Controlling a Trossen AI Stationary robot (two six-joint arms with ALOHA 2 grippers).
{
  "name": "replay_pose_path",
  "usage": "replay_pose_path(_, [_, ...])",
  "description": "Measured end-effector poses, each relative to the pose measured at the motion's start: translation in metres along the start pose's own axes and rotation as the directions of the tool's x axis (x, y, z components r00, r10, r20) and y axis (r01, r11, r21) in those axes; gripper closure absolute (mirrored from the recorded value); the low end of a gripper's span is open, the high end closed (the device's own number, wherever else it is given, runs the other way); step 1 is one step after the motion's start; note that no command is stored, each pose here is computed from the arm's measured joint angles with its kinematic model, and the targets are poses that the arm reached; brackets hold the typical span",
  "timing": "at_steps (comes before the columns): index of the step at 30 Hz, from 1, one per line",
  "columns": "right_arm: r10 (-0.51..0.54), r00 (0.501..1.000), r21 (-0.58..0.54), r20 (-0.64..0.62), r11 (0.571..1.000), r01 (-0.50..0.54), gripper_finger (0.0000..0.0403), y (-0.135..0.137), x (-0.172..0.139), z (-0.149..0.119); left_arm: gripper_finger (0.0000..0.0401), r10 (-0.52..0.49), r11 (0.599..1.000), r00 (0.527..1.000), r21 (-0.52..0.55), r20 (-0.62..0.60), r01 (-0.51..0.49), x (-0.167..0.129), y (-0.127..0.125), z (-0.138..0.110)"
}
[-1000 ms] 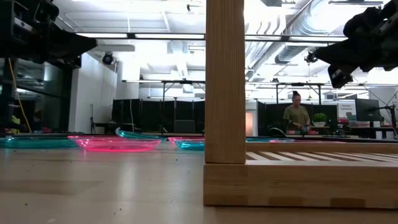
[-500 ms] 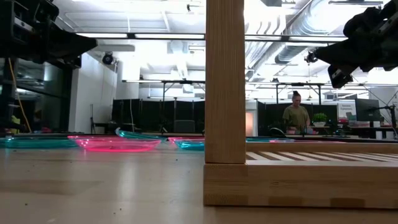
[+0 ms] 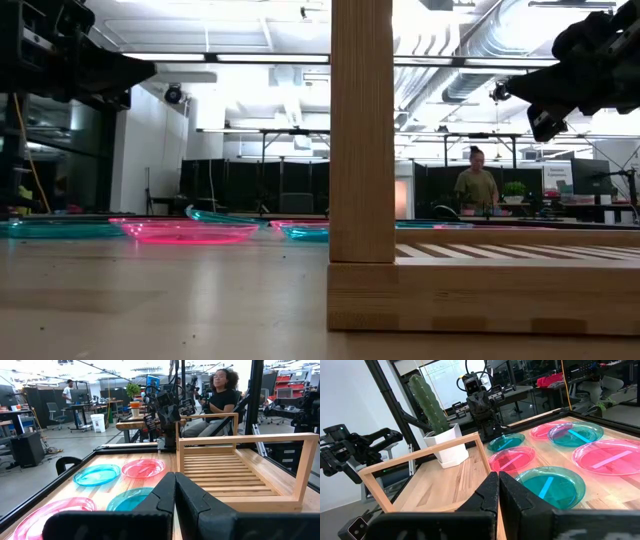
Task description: Place and stack plates onto a shelf
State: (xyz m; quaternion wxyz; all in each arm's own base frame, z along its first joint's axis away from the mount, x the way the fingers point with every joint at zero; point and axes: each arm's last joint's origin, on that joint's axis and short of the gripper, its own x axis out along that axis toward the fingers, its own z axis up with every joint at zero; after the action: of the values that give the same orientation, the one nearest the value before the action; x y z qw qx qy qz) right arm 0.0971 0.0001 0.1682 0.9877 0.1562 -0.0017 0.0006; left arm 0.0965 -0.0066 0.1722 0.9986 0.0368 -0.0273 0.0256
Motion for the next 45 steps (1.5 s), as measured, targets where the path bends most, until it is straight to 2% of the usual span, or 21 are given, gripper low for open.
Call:
replay_pose_path(38, [-0.004,1.000,0.000,0.011,1.000,0.004,0.0402,0.000,0.000,0.001,0.0401,0.000,1.000,1.000,0.000,0.000,0.000,0.000,0.000,0.000])
replay_pose_path(40, [-0.029,0.996,0.018,0.080,0.999,0.027,0.0402,0.000,0.000,0.006,0.0401,0.000,1.000,1.000,0.000,0.000,0.000,0.000,0.000,0.000])
replay_pose_path(41, [-0.043,0.987,0.054,0.155,0.998,0.035,0.0402,0.001,-0.001,0.013,0.0401,0.000,1.000,1.000,0.000,-0.001,0.000,0.000,0.000,0.000])
replay_pose_path(43, [-0.084,0.940,0.177,0.331,0.984,0.026,0.0402,0.004,-0.005,0.028,0.0401,0.000,1.000,1.000,0.000,0.000,0.000,0.000,0.000,0.000])
replay_pose_path(45, [-0.155,0.866,0.334,0.476,0.943,-0.015,0.0402,0.004,-0.010,0.041,0.0401,0.000,1.000,1.000,0.000,0.000,0.000,0.000,0.000,0.000])
